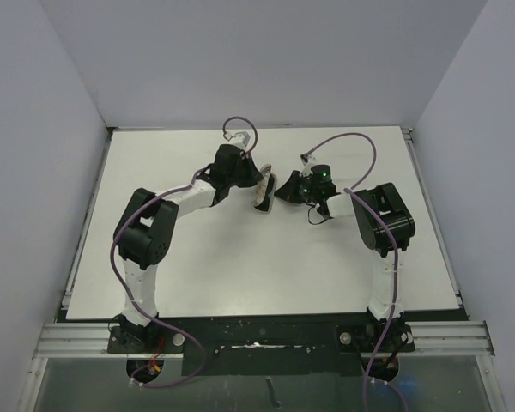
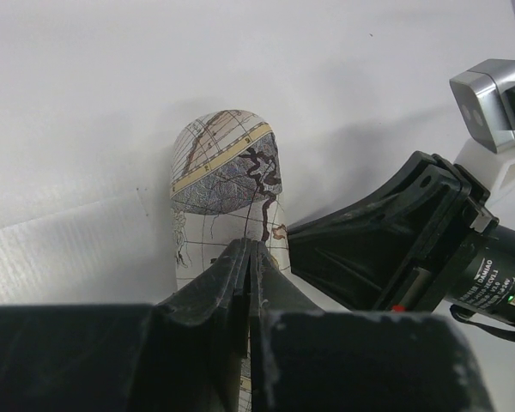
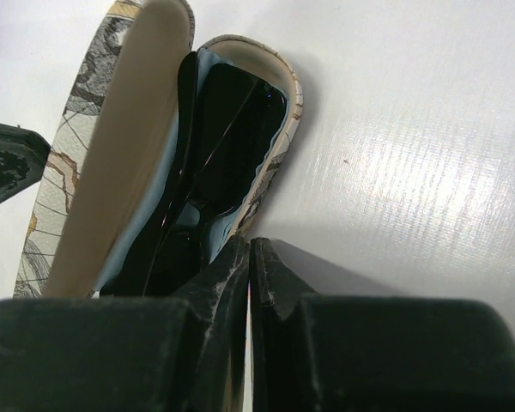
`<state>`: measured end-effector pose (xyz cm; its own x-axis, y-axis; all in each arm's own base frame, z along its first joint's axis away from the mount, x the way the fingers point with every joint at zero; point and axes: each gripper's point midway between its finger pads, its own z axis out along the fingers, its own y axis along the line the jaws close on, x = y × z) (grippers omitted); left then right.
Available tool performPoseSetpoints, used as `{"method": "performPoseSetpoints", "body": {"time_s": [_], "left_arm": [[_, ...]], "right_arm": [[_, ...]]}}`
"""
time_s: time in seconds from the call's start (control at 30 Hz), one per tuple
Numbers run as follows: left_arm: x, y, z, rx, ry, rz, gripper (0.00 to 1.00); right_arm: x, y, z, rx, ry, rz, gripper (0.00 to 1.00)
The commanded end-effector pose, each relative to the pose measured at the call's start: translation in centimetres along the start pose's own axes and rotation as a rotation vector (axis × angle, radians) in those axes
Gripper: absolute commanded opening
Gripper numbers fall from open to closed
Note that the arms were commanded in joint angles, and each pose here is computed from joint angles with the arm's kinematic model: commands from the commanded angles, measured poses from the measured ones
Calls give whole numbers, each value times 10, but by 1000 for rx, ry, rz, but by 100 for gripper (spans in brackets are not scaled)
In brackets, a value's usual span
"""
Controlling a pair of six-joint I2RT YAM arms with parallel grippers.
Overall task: Organize the sunglasses
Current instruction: Close the sunglasses case at the center of the board.
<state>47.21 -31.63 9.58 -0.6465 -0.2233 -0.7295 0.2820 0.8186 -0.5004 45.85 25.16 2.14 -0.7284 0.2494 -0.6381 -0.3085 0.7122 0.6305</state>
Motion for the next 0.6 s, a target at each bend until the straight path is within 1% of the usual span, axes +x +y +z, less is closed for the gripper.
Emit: {"method": "performPoseSetpoints", "body": {"time_s": [0.0,0.2,0.57], "left_arm": [[10,-20,6,107,69,-30,0],[20,-17,11,138,124,-65,0],[29,-8,12,150,167,-115,0]], "right_arm": [[-1,13,4,-42,-7,-30,0],[0,12,4,-41,-7,-31,0],[1,12,5,-40,-4,-30,0]]}}
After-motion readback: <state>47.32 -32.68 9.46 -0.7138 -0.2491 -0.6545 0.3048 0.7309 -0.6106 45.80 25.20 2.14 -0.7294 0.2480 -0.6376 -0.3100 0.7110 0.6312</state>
